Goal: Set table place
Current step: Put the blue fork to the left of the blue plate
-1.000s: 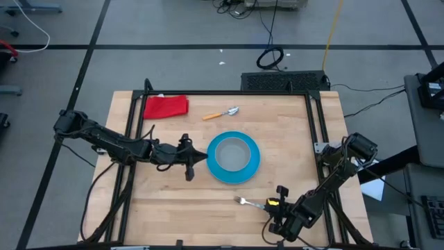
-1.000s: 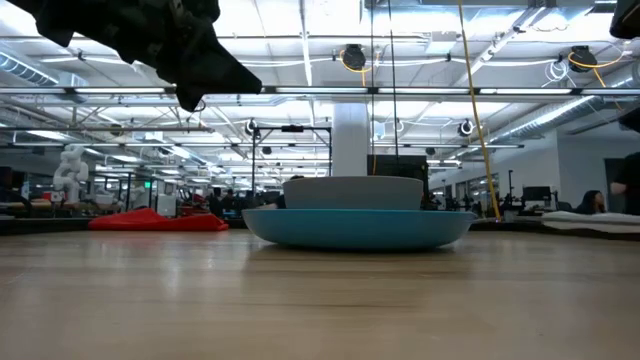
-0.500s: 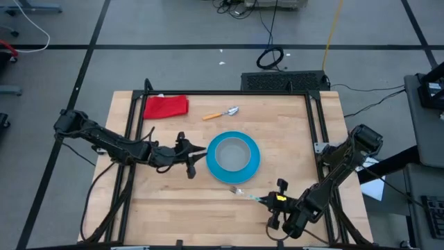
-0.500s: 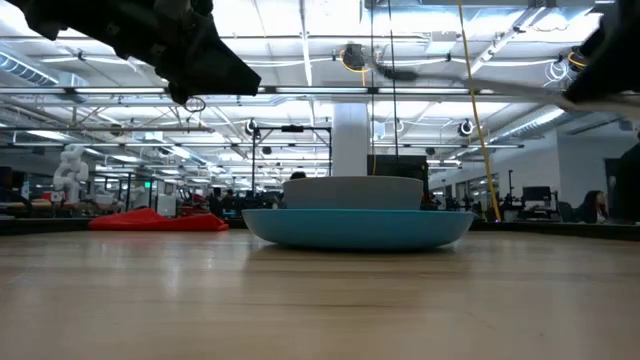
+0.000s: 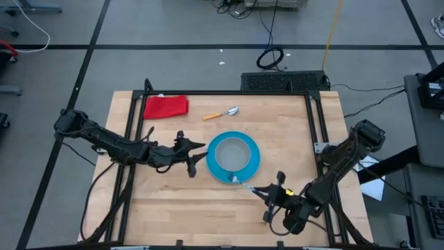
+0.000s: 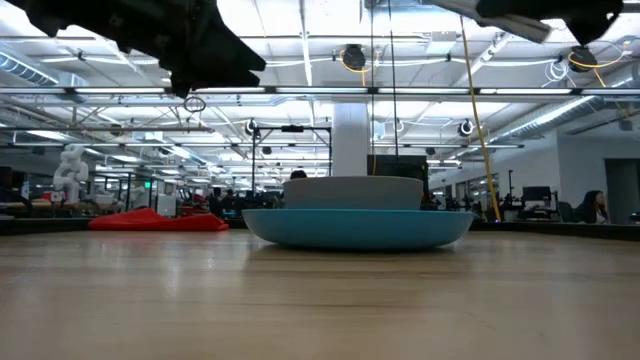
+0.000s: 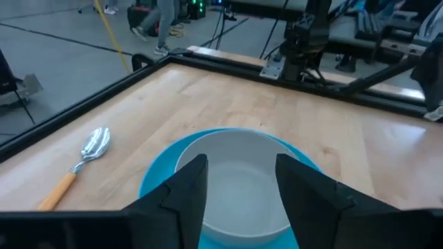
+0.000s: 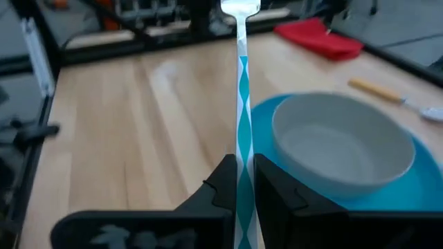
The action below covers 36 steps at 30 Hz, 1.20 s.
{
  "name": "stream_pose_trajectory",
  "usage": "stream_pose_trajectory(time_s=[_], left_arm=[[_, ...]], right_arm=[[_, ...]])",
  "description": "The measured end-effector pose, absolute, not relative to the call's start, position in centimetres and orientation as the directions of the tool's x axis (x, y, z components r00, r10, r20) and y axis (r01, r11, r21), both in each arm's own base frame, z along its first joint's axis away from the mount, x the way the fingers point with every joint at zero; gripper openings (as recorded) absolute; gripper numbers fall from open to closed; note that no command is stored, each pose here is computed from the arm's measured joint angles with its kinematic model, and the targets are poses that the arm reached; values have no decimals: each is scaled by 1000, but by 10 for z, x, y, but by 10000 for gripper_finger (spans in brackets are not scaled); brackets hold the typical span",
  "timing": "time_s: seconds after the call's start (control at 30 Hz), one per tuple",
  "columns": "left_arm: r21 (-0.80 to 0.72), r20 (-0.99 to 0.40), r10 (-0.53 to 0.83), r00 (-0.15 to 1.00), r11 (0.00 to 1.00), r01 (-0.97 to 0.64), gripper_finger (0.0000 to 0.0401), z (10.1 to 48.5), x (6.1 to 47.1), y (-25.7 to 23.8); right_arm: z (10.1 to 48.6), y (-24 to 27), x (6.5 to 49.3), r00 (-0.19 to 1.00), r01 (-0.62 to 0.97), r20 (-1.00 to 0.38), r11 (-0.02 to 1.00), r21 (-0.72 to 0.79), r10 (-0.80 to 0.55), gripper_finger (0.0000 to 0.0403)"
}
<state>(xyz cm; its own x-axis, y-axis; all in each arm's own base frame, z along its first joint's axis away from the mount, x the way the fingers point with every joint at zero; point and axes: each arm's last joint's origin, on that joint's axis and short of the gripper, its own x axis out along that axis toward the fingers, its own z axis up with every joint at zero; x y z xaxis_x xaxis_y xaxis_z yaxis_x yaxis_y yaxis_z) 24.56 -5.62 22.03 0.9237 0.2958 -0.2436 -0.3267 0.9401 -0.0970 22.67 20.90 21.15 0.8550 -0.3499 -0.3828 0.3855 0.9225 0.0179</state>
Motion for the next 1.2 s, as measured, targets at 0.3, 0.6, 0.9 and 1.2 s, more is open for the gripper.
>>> stream_pose_trajectory(time_s=[0.3,0.6,0.9,1.2], left_arm=[[-98,-161,253,954,958,-271,177,229,245,-67],[-118,-61,257,965,958,-262,183,240,243,-76],[-175,-4,239,971,956,-236,242,246,242,-81],[-180,121,228,966,962,-204,262,249,252,-85]], right_arm=[[222,200,243,853,456,-263,889,-41,-450,20],[232,186,263,837,504,-201,860,-77,-509,22],[246,166,284,816,549,-135,827,-118,-562,25],[259,146,299,794,589,-74,793,-156,-604,26]])
